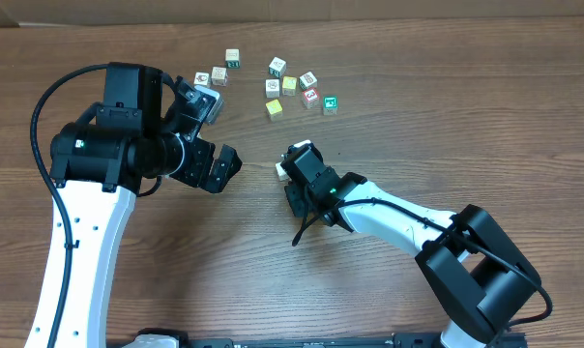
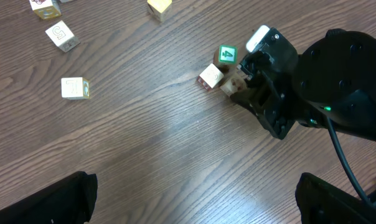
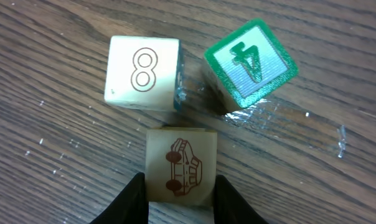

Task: Form a circle

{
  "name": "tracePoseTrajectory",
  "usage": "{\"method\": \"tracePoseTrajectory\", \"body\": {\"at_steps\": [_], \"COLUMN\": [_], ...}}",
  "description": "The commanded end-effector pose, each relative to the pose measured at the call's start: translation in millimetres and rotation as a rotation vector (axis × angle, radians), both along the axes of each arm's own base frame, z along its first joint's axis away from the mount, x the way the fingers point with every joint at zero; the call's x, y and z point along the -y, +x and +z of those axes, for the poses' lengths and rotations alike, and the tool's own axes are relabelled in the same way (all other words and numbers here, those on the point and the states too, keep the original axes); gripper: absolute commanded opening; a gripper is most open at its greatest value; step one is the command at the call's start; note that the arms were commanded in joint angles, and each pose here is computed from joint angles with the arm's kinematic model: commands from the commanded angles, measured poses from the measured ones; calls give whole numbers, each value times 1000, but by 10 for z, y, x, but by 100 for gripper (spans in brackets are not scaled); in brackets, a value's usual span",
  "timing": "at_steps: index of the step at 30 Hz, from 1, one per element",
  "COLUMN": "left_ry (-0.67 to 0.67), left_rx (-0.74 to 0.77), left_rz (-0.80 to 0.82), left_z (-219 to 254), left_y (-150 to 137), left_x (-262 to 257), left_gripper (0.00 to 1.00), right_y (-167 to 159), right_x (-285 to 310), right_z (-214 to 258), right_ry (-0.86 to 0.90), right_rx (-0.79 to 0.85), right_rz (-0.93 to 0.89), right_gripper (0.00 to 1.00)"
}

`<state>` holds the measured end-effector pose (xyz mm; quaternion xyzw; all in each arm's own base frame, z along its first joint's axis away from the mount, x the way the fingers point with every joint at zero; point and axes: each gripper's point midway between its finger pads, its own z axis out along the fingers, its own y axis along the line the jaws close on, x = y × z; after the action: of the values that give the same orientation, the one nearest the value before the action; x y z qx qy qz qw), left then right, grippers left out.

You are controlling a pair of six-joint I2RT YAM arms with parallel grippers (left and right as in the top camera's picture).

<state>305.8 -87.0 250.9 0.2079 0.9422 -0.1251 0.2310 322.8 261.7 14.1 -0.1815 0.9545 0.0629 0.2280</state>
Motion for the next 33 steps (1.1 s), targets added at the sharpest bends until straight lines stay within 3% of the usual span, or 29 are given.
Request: {"method": "tracePoseTrajectory", "body": {"at_steps": [1,33], "left_ry": [-7,-7], "left_rx": [-3,-3], "left_rz": [-28,-28], "left_z": [-19,-19], "left_y": [-4,-4], "left_x": [31,31], "left_gripper": [99,99], "right_y": [4,-81], "right_x": [106,137], "right_z": [-66,-42], "right_ry": [-70,-111], "right_rx": [8,-38], "right_rz": [14,81], "right_gripper": [28,27]}}
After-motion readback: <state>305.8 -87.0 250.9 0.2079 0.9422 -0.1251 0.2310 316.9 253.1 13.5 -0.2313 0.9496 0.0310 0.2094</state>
